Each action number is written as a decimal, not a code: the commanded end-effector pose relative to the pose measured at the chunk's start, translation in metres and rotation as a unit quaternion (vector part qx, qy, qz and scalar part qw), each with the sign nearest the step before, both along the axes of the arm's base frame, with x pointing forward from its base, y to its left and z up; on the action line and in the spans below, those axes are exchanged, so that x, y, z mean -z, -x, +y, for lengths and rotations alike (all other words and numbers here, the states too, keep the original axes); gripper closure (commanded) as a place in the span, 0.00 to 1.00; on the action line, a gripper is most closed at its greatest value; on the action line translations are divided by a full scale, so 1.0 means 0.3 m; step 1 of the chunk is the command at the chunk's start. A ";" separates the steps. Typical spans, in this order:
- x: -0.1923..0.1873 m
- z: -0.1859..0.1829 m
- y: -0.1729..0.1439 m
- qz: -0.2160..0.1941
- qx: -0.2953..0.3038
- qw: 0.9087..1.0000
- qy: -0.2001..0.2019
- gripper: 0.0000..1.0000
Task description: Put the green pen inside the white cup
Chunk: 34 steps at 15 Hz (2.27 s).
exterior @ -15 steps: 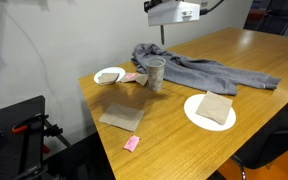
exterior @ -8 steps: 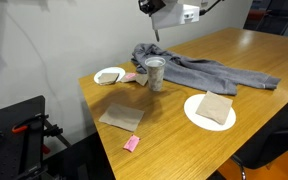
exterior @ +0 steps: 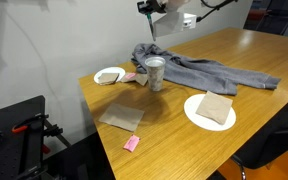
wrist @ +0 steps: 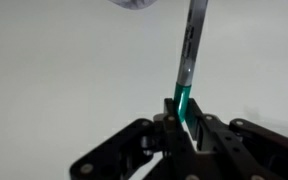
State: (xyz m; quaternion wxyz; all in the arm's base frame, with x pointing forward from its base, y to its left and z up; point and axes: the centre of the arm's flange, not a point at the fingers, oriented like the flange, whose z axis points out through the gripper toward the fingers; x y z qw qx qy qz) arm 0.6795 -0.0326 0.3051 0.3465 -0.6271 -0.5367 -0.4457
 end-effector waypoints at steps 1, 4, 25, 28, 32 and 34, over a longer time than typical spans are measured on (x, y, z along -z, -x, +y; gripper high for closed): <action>0.019 0.010 -0.010 -0.012 -0.004 1.000 -0.008 0.96; 0.050 -0.003 -0.010 -0.017 0.006 1.000 -0.011 0.96; 0.081 -0.119 0.004 -0.010 -0.008 0.998 -0.063 0.96; 0.085 -0.153 0.052 -0.019 -0.013 0.997 -0.075 0.96; 0.120 -0.178 0.055 -0.032 -0.024 0.996 -0.084 0.96; 0.147 -0.177 0.053 -0.039 -0.033 0.995 -0.087 0.96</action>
